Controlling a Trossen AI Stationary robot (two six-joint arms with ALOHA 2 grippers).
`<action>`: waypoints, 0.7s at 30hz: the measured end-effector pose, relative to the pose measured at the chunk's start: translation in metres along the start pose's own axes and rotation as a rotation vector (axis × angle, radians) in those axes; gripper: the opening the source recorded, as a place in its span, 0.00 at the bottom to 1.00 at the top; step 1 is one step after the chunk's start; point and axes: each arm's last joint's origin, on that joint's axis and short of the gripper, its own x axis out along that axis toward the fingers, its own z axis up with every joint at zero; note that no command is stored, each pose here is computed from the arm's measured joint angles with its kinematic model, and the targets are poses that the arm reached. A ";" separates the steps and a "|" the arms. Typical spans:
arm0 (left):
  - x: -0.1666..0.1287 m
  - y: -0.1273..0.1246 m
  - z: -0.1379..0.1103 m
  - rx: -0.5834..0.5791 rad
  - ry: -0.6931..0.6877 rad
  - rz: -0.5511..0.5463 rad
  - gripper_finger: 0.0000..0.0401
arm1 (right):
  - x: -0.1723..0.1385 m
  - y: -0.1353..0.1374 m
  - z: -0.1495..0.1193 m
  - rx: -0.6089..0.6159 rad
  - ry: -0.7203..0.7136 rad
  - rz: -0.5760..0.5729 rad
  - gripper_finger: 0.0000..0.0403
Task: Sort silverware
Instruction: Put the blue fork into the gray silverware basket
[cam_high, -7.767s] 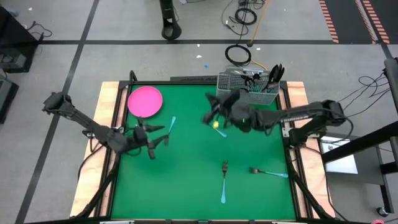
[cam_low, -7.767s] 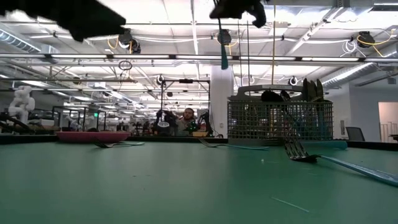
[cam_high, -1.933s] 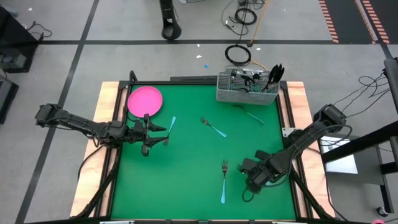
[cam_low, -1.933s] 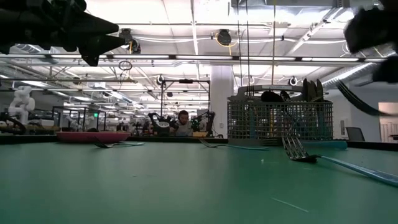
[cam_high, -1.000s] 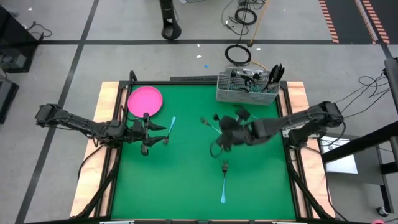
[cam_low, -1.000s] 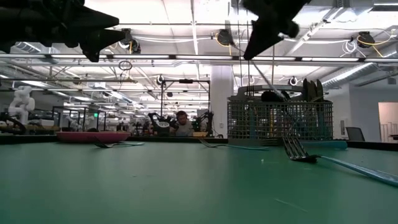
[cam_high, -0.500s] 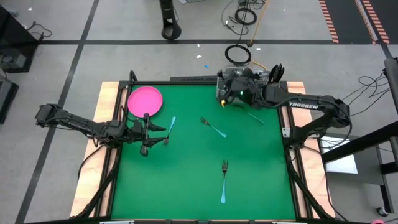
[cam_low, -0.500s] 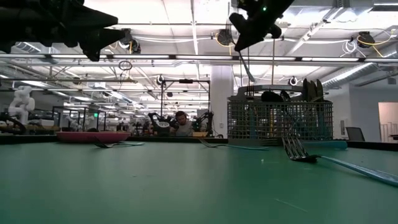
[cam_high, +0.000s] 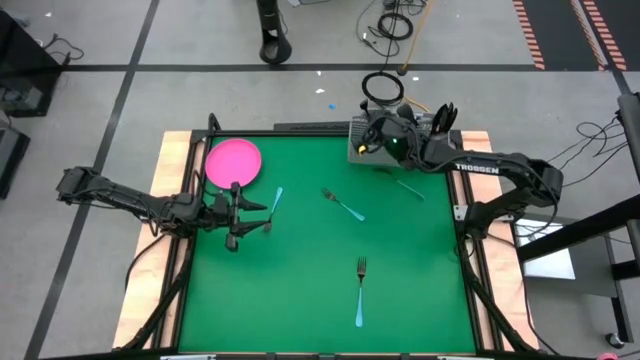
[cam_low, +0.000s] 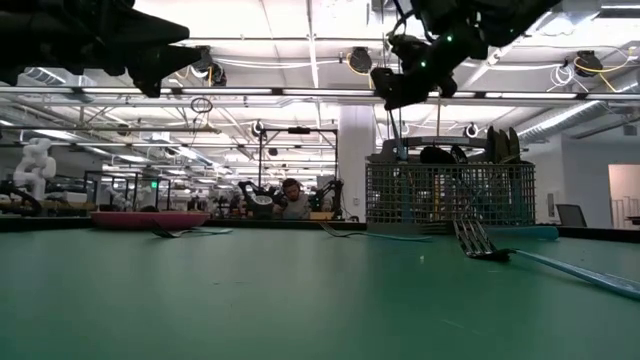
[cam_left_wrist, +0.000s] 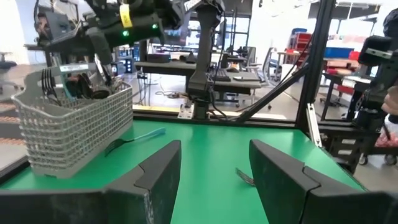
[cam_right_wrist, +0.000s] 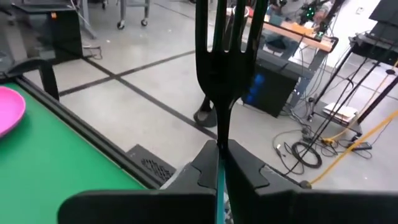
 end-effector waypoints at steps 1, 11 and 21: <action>0.000 0.000 0.000 0.013 0.000 0.000 0.48 | 0.001 -0.001 -0.002 0.001 0.000 -0.002 0.00; 0.001 0.004 0.000 0.020 -0.001 0.025 0.48 | 0.010 -0.014 -0.035 0.086 0.088 -0.056 0.00; 0.001 0.004 0.000 0.038 -0.003 0.025 0.48 | 0.007 -0.013 -0.056 0.134 0.179 -0.069 0.00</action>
